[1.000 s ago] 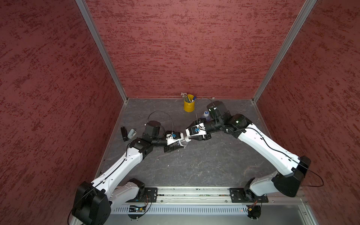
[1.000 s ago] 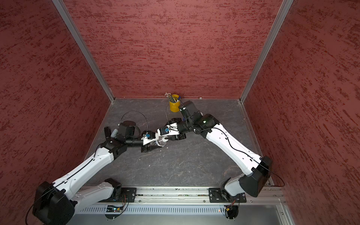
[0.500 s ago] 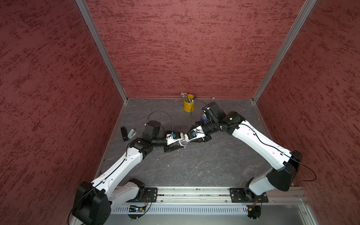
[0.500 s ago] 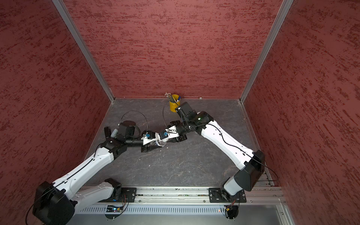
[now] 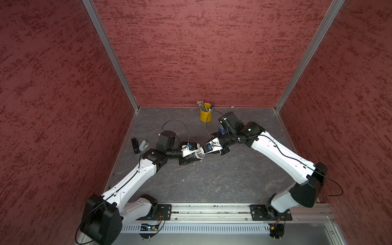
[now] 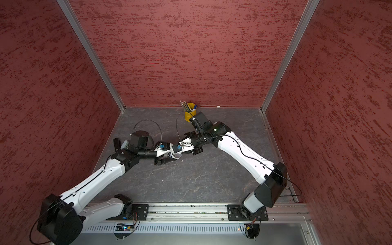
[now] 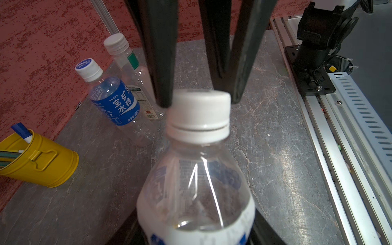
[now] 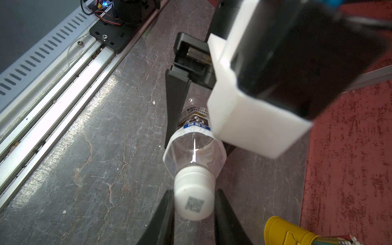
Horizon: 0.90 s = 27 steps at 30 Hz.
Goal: Screw on the bottle caps
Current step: Screw the bottle cap onto the plastic bottle.
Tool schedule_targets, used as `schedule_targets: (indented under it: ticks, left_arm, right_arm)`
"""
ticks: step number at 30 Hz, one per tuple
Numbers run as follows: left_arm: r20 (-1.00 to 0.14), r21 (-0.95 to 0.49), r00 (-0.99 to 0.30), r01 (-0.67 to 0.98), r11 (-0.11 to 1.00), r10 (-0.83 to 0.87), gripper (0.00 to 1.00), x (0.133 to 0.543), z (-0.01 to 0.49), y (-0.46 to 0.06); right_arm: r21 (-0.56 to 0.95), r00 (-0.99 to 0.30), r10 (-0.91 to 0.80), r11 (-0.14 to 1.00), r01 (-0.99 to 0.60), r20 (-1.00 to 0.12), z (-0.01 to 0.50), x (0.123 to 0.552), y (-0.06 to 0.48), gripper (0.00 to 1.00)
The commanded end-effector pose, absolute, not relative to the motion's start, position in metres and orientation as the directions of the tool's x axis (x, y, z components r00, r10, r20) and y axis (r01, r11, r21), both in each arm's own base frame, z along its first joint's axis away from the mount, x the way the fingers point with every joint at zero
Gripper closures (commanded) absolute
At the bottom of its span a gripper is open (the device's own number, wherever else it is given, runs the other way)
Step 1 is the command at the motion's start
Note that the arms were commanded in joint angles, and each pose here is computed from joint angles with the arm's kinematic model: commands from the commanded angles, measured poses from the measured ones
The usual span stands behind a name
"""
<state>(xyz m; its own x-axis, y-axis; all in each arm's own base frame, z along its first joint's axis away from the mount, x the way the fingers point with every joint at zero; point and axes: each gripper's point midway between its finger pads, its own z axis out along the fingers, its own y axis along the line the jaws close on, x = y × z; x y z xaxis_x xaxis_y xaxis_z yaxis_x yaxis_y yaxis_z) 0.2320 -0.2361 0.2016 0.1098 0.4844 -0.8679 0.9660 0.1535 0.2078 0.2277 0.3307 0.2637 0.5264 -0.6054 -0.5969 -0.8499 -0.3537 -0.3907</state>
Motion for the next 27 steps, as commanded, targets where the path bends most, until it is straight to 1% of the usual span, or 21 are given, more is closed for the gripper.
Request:
schedule_targets:
  ticks: [1,3,4,5,6,7,8,9,10,11,13,15,17,19,21,22,23,24,26,27]
  left_arm:
    - [-0.886,0.338,0.257,0.927,0.159,0.387,0.55,0.236,0.246,-0.253]
    - [-0.865,0.419,0.321,0.885,0.204,0.384,0.55,0.240,0.252,-0.256]
    - [-0.852,0.462,0.358,0.858,0.226,0.381,0.56,0.241,0.257,-0.256]
    - [-0.840,0.492,0.379,0.833,0.252,0.388,0.55,0.243,0.260,-0.256]
    - [-0.825,0.527,0.402,0.801,0.284,0.396,0.55,0.247,0.264,-0.256]
    - [-0.807,0.562,0.428,0.768,0.307,0.407,0.55,0.248,0.266,-0.256]
    - [-0.788,0.591,0.450,0.742,0.317,0.420,0.55,0.248,0.266,-0.257]
    - [-0.766,0.624,0.473,0.711,0.325,0.435,0.55,0.248,0.267,-0.259]
    - [-0.744,0.653,0.493,0.680,0.334,0.452,0.55,0.247,0.268,-0.260]
    - [-0.725,0.678,0.509,0.650,0.345,0.464,0.55,0.247,0.269,-0.260]
    - [-0.685,0.722,0.538,0.593,0.356,0.492,0.55,0.247,0.269,-0.261]
    - [-0.658,0.749,0.551,0.548,0.373,0.513,0.55,0.248,0.268,-0.262]
    - [-0.630,0.773,0.563,0.519,0.364,0.535,0.54,0.246,0.264,-0.264]
    - [-0.618,0.783,0.559,0.507,0.362,0.553,0.54,0.246,0.258,-0.267]
    - [-0.613,0.783,0.546,0.518,0.344,0.571,0.54,0.245,0.248,-0.270]
    - [-0.623,0.773,0.525,0.526,0.354,0.580,0.54,0.247,0.245,-0.269]
    - [-0.637,0.760,0.505,0.535,0.368,0.582,0.54,0.249,0.242,-0.269]
    - [-0.662,0.737,0.472,0.550,0.392,0.582,0.54,0.253,0.237,-0.266]
    - [-0.713,0.681,0.412,0.597,0.424,0.567,0.54,0.256,0.230,-0.263]
    - [-0.745,0.641,0.369,0.628,0.442,0.557,0.54,0.258,0.226,-0.261]
  right_arm:
    - [-0.210,0.276,-0.694,-0.181,-0.961,-0.665,0.249,0.240,0.344,1.00]
    - [-0.074,0.043,-0.706,0.014,-0.997,-0.707,0.249,0.253,0.353,1.00]
    - [0.030,-0.125,-0.679,0.150,-0.988,-0.723,0.250,0.260,0.357,1.00]
    - [0.091,-0.223,-0.634,0.235,-0.968,-0.740,0.254,0.266,0.361,1.00]
    - [0.174,-0.348,-0.561,0.340,-0.924,-0.751,0.257,0.272,0.364,1.00]
    - [0.275,-0.473,-0.459,0.434,-0.858,-0.752,0.261,0.278,0.366,1.00]
    - [0.363,-0.567,-0.365,0.493,-0.791,-0.738,0.266,0.282,0.367,1.00]
    - [0.478,-0.674,-0.247,0.540,-0.693,-0.697,0.273,0.286,0.368,1.00]
    - [0.561,-0.745,-0.158,0.562,-0.608,-0.648,0.275,0.288,0.367,1.00]
    - [0.636,-0.809,-0.078,0.575,-0.515,-0.583,0.277,0.289,0.367,1.00]
    - [0.750,-0.907,0.075,0.593,-0.294,-0.414,0.276,0.291,0.364,1.00]
    - [0.801,-0.942,0.191,0.587,-0.116,-0.276,0.272,0.292,0.361,1.00]
    - [0.831,-0.936,0.321,0.552,0.061,-0.145,0.265,0.294,0.356,1.00]
    - [0.837,-0.911,0.404,0.524,0.156,-0.083,0.263,0.292,0.353,1.00]
    - [0.847,-0.883,0.466,0.490,0.206,-0.054,0.268,0.293,0.350,1.00]
    - [0.855,-0.868,0.495,0.471,0.219,-0.051,0.272,0.295,0.346,1.00]
    - [0.863,-0.853,0.516,0.464,0.201,-0.079,0.278,0.299,0.342,1.00]
    - [0.882,-0.838,0.524,0.456,0.123,-0.153,0.292,0.304,0.339,0.96]
    - [0.868,-0.801,0.487,0.491,-0.079,-0.348,0.314,0.309,0.333,0.81]
    - [0.833,-0.772,0.447,0.520,-0.187,-0.452,0.323,0.309,0.331,0.73]
